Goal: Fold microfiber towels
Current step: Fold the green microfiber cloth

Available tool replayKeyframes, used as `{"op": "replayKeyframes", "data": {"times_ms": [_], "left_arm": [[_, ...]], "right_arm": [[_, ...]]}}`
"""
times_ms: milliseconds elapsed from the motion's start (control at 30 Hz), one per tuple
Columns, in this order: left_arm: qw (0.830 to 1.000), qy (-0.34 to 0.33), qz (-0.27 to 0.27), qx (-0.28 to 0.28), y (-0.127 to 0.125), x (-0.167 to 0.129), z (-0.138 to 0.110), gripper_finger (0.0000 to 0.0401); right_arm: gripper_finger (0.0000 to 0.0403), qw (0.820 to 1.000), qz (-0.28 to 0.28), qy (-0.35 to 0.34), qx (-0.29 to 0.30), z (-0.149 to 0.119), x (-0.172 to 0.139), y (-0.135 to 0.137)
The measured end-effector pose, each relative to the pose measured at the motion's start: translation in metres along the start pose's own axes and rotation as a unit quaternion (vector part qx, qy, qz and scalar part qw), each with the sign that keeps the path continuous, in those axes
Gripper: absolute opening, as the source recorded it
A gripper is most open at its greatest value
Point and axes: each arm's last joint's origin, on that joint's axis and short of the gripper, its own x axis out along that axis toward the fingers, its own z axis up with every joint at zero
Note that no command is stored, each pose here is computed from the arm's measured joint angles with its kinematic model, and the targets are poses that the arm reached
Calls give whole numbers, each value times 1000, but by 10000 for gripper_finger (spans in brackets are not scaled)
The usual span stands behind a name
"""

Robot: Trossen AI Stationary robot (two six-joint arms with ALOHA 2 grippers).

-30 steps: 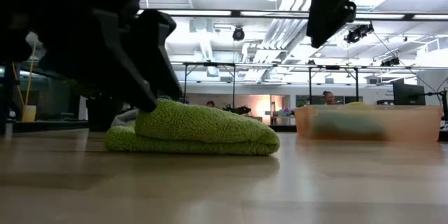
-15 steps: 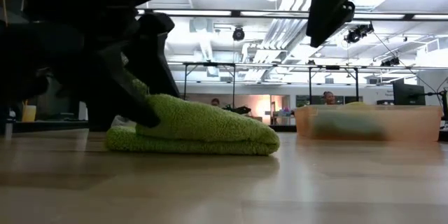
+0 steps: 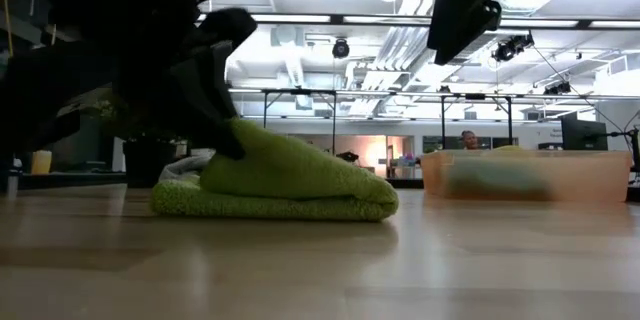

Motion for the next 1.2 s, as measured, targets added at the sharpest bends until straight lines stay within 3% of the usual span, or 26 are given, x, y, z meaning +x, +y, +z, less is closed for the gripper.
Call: {"op": "replayKeyframes", "data": {"times_ms": [200,633,800,1100,1200], "left_arm": [[997,23,51,55,18,-16,9,8],[987,94,42,127,32,-24,-6,3],[990,102,4,102,24,-27,-10,2],[982,154,-87,63,-3,-5,-21,2],[980,170,-89,52,-9,2,-25,9]], "right_arm": [[206,1000,1,-1,7,0,0,0],[206,1000,-9,-10,18,1,0,0],[206,1000,-9,-10,18,1,0,0],[206,1000,-11,-7,25,0,0,-1],[206,1000,-11,-5,24,0,0,-1]]}}
